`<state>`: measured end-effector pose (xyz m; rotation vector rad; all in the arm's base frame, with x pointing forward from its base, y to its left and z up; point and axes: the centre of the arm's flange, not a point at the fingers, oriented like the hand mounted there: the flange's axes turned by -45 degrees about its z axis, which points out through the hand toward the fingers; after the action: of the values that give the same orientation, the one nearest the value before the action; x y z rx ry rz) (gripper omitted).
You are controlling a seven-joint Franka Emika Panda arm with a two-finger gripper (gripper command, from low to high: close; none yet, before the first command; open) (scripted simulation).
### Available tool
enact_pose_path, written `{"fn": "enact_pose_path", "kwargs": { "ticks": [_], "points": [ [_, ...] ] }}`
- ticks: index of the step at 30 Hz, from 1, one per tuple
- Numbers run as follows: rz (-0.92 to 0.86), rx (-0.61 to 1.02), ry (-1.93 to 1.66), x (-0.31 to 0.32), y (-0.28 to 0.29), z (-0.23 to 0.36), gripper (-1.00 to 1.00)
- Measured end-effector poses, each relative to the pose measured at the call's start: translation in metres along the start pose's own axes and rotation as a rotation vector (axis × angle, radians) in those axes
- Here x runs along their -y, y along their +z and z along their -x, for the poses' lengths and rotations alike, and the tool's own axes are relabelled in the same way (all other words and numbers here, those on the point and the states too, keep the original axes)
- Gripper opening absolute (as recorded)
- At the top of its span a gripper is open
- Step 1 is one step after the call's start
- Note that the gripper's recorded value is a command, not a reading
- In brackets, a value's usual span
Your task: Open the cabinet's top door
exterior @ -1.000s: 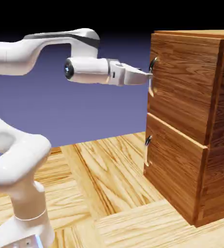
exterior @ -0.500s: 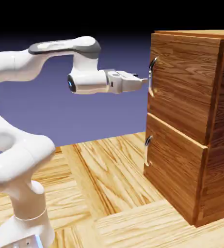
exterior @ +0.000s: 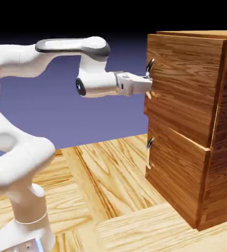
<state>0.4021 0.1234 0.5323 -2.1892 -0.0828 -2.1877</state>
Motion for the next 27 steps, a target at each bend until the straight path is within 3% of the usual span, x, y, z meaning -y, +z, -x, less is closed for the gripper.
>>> {"fn": "enact_pose_path", "kwargs": {
  "ticks": [14, 27],
  "points": [
    [-0.14, -0.002, 0.005, -0.023, -0.043, 0.0, -1.0],
    [-0.374, -0.003, 0.005, -0.075, -0.105, 0.001, -1.0]
  ]
}}
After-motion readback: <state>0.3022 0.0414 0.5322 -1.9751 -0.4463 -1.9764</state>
